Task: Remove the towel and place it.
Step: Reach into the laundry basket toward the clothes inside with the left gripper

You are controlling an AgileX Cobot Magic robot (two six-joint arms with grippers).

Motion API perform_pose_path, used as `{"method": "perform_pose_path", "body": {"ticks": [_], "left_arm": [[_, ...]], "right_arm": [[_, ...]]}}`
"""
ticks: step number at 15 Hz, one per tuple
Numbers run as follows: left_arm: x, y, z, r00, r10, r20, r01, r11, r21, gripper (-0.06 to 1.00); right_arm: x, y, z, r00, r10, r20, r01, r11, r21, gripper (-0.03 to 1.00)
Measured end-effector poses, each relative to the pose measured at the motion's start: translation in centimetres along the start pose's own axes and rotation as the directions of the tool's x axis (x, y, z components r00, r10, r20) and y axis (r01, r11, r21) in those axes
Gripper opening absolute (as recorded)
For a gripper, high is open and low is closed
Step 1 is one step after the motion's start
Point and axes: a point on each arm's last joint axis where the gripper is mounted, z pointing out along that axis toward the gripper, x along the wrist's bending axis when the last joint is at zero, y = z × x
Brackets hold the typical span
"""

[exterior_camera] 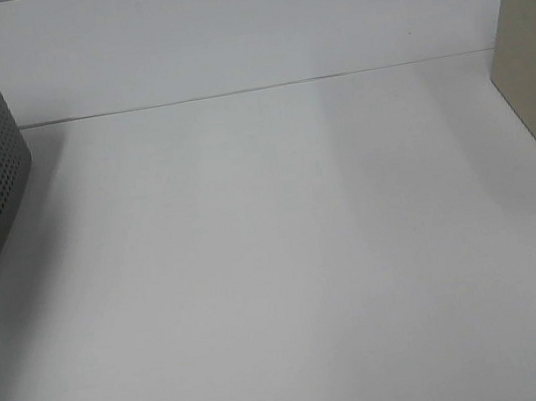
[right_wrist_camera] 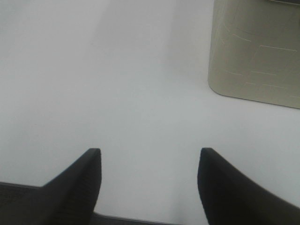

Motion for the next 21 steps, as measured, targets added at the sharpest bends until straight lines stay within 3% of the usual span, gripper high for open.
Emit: {"method": "perform_pose_path", "body": {"ticks": [2,3,9,13,14,16,19,21], "left_arm": [[0.6,-0.3,1.7,0.993,0.115,-0.02,-0.112,0.987,0.111,0.91],[1.0,-0.6,2.3,0.976,0.218,-0.018,-0.212,0.963,0.166,0.9],[2.2,-1.5,4.1,0.957,0.289,-0.016,-0.281,0.943,0.175,0.9],[1.5,-0.9,9.0,0.959,0.275,0.074,-0.285,0.936,0.207,0.9],[1.2,-1.5,10.9,0.948,0.302,0.1,-0.319,0.897,0.305,0.9],[1.3,-2.2,11.7,0.932,0.351,0.091,-0.358,0.848,0.39,0.9],[1.1,-2.1,13.4,0.921,0.375,0.104,-0.383,0.829,0.408,0.9],[0.5,-1.8,15.5,0.914,0.377,0.151,-0.405,0.817,0.412,0.9]], "right_arm": [[0.0,0.0,0.0,1.0,0.0,0.0,0.0,1.0,0.0,0.61],[0.0,0.0,0.0,1.0,0.0,0.0,0.0,1.0,0.0,0.61],[0.0,0.0,0.0,1.0,0.0,-0.001,0.0,1.0,0.0,0.61],[0.1,0.0,0.0,1.0,0.002,-0.006,-0.002,1.0,-0.001,0.61],[0.1,0.0,0.0,1.0,0.002,-0.006,-0.002,1.0,-0.001,0.61],[0.1,0.0,0.0,1.0,0.002,-0.006,-0.002,1.0,-0.001,0.61],[0.1,0.0,0.0,1.0,0.002,-0.006,-0.002,1.0,-0.001,0.61],[0.1,0.0,0.0,1.0,0.002,-0.006,-0.002,1.0,-0.001,0.61]]}}
